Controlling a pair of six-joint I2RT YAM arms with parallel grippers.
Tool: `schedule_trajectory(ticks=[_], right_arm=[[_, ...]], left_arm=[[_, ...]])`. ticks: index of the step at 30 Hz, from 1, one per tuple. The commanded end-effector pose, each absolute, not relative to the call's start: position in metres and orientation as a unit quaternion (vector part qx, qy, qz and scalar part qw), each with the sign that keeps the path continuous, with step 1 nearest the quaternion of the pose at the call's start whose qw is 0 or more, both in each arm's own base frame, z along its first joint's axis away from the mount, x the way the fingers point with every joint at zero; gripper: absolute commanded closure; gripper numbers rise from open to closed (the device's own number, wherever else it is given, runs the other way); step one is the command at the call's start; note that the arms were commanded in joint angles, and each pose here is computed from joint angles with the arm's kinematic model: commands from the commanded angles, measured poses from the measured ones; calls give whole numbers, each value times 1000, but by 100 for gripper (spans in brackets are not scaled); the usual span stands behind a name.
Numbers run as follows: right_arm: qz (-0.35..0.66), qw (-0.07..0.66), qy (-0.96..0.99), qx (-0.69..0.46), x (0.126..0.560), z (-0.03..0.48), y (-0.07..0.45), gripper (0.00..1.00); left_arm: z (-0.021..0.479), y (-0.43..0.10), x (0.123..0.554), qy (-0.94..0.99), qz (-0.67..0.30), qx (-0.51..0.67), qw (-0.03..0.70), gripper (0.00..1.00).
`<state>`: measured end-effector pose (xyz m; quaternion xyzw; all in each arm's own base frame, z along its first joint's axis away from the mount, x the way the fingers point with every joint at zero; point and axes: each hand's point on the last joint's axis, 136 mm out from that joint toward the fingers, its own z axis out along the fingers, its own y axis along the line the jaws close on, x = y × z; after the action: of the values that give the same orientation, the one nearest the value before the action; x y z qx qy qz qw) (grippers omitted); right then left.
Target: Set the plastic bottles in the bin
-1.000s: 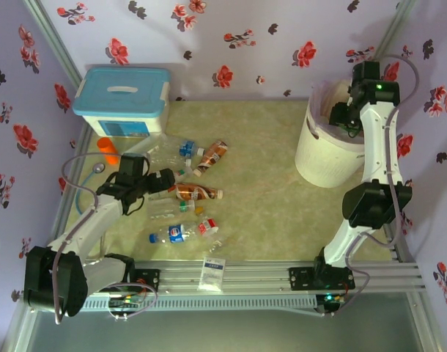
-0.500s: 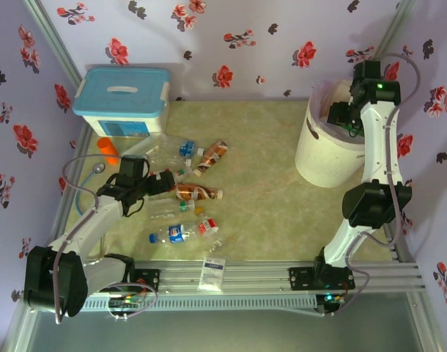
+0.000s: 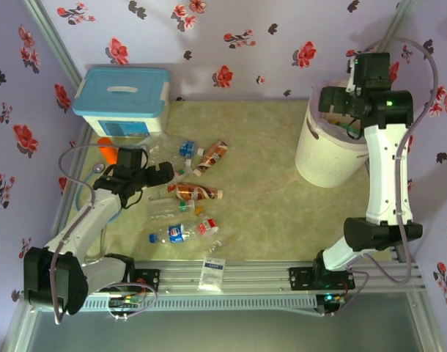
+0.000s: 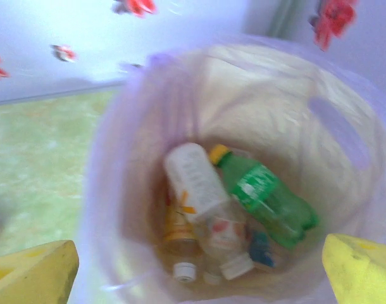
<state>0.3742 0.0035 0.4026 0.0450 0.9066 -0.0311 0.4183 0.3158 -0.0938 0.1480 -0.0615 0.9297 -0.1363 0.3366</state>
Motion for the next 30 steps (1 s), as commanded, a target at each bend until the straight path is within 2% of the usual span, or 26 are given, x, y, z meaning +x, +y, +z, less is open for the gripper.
schedule_trajectory(ticks=[1, 5, 9, 13, 18, 24, 26, 30], right_arm=[[16, 456, 890, -6, 372, 424, 41, 1], [99, 452, 884, -66, 358, 419, 92, 1], [136, 425, 890, -92, 344, 396, 117, 1], [104, 398, 908, -72, 335, 363, 103, 1], [85, 364, 925, -62, 331, 327, 97, 1], [107, 362, 925, -47, 338, 315, 104, 2], [113, 361, 925, -46, 342, 313, 107, 2], [98, 353, 929, -45, 344, 308, 103, 2]], left_arm=[[152, -94, 322, 935, -120, -48, 330, 3], [155, -104, 335, 933, -128, -55, 331, 6], [158, -131, 324, 949, -97, 11, 300, 7], [172, -160, 277, 957, -89, 57, 269, 8], [175, -159, 192, 978, -90, 42, 183, 11], [150, -141, 123, 976, -138, -108, 132, 12], [138, -132, 120, 960, -159, -176, 146, 12], [118, -143, 137, 898, -263, -306, 175, 10]])
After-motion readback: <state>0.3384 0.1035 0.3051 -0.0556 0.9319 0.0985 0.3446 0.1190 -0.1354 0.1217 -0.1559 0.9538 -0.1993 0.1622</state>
